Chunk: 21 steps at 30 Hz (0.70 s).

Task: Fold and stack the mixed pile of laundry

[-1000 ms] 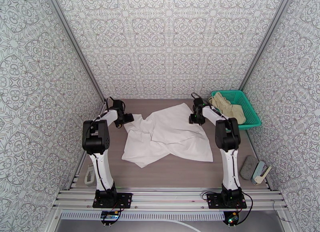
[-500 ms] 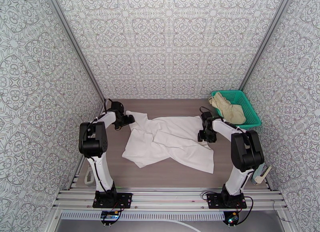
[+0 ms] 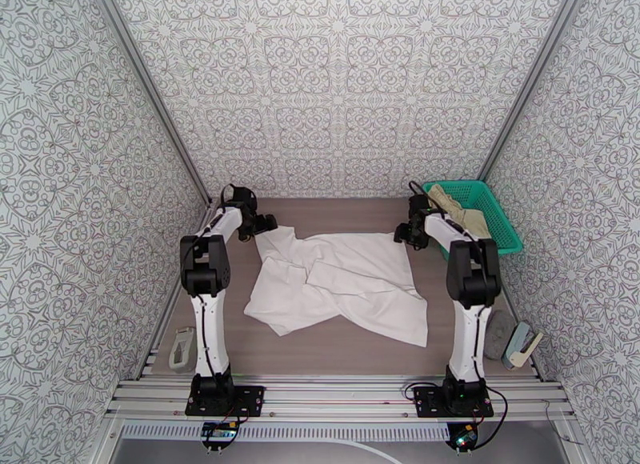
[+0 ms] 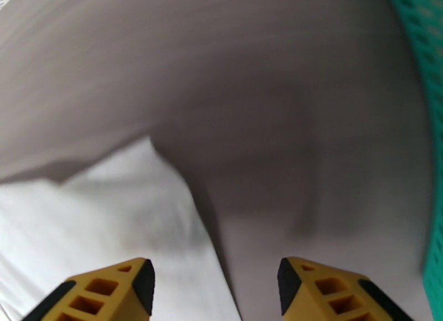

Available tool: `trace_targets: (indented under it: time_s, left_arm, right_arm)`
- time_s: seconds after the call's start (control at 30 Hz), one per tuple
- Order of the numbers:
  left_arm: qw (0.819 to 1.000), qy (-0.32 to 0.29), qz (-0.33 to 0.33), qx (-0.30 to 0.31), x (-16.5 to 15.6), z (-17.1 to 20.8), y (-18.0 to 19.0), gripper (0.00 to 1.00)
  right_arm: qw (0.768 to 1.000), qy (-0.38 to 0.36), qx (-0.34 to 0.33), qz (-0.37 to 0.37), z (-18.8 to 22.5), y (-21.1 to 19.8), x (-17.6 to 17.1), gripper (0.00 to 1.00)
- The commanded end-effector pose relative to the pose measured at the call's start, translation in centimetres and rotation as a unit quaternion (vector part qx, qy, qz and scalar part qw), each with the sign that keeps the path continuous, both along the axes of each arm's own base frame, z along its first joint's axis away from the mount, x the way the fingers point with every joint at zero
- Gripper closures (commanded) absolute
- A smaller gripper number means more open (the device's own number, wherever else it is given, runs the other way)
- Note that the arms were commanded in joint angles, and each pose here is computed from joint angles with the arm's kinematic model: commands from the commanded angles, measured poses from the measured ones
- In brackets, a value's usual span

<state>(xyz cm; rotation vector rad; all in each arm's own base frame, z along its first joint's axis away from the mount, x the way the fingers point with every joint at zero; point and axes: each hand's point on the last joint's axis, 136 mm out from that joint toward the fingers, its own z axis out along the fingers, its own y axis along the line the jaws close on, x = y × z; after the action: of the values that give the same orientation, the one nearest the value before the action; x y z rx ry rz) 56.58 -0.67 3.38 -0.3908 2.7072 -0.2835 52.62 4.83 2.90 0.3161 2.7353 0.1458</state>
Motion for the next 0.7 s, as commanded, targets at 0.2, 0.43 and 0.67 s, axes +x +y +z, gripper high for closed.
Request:
trace_targets:
  time_s: [0.2,0.43,0.67]
  left_arm:
    - [0.998,0.056,-0.002,0.004,-0.4,-2.4,-1.1,0.18]
    - [0.999,0.006,-0.025,-0.045,1.8,-0.9,-3.9,0.64]
    - [0.988,-0.111,-0.047,-0.095,3.6,5.3,-5.6,1.00]
  right_arm:
    - [0.999,0.012,0.036,0.019,-2.0,3.3,3.3,0.47]
    - [0.998,0.025,0.044,0.025,-2.4,4.3,3.3,0.73]
    - [0.998,-0.001,0.051,0.041,0.6,4.9,3.8,1.00]
